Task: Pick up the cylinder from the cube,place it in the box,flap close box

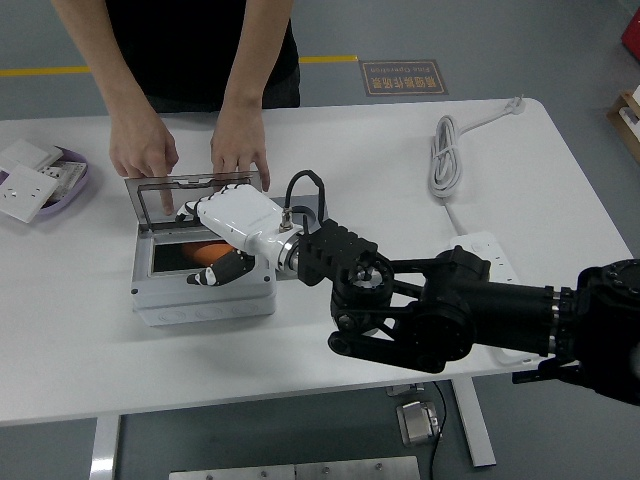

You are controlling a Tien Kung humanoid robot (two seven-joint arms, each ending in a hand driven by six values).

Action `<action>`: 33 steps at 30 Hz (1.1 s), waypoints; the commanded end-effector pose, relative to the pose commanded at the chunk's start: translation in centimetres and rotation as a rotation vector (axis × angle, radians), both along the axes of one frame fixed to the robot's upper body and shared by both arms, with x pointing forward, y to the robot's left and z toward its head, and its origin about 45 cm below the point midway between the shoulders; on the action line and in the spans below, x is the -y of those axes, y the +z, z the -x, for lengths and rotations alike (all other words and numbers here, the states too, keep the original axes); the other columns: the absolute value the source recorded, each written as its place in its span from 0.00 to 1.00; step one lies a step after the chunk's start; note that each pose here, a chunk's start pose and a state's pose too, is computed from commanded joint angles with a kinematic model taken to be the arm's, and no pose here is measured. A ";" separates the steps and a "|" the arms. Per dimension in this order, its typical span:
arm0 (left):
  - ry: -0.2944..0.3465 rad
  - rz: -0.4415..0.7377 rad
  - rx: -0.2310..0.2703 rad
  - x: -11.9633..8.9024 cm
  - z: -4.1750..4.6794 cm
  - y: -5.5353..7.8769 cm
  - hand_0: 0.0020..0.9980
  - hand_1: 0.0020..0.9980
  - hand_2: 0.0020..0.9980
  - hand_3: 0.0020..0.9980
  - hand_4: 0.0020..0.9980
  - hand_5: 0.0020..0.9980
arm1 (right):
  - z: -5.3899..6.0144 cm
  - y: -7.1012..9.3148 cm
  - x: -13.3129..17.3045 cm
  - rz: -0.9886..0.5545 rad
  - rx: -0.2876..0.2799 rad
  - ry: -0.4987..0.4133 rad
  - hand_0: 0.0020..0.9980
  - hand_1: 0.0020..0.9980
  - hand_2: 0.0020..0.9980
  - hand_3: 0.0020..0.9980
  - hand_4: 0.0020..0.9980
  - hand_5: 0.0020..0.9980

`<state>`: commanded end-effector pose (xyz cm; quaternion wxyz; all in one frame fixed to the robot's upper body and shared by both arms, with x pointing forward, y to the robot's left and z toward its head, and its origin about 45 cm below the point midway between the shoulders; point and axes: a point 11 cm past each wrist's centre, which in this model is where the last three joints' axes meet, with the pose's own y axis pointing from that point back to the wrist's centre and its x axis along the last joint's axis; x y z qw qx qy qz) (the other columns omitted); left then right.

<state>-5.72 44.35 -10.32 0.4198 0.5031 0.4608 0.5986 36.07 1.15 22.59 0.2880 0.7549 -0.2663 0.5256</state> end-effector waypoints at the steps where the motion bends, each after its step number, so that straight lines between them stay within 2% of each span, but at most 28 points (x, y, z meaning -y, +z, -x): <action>1: 0.000 0.001 -0.001 0.0 0.05 0.0 0.63 0.65 0.63 0.67 0.72 0.25 | 0.0 0.4 -0.2 -0.022 -0.014 -0.001 0.81 0.71 0.73 0.81 0.96 0.48; 8: 0.002 0.003 -0.005 0.2 0.32 0.0 0.63 0.65 0.63 0.67 0.72 0.25 | -0.5 4.9 -1.5 -0.185 -0.087 0.000 0.80 0.71 0.72 0.80 0.96 0.48; 12: 0.000 0.003 -0.002 0.1 0.13 0.0 0.63 0.65 0.63 0.67 0.72 0.25 | -1.9 6.1 -1.3 -0.225 -0.111 -0.033 0.78 0.69 0.71 0.79 0.96 0.48; 17: -0.002 0.002 0.003 0.1 -0.13 0.0 0.63 0.65 0.63 0.67 0.72 0.25 | -4.4 6.0 0.0 -0.223 -0.139 -0.095 0.76 0.68 0.70 0.79 0.96 0.48; 24: -0.005 0.002 0.006 0.0 -0.33 0.0 0.63 0.65 0.63 0.67 0.72 0.25 | -7.5 5.1 2.5 -0.195 -0.143 -0.186 0.75 0.67 0.69 0.78 0.95 0.47; 28: -0.004 0.002 0.006 0.1 -0.33 0.0 0.63 0.65 0.63 0.67 0.72 0.25 | -7.6 3.8 3.1 -0.168 -0.153 -0.200 0.75 0.67 0.69 0.78 0.95 0.48; 33: -0.005 0.002 0.009 0.1 -0.44 0.0 0.63 0.65 0.63 0.67 0.72 0.25 | -6.5 2.5 2.7 -0.144 -0.166 -0.174 0.75 0.67 0.69 0.78 0.95 0.48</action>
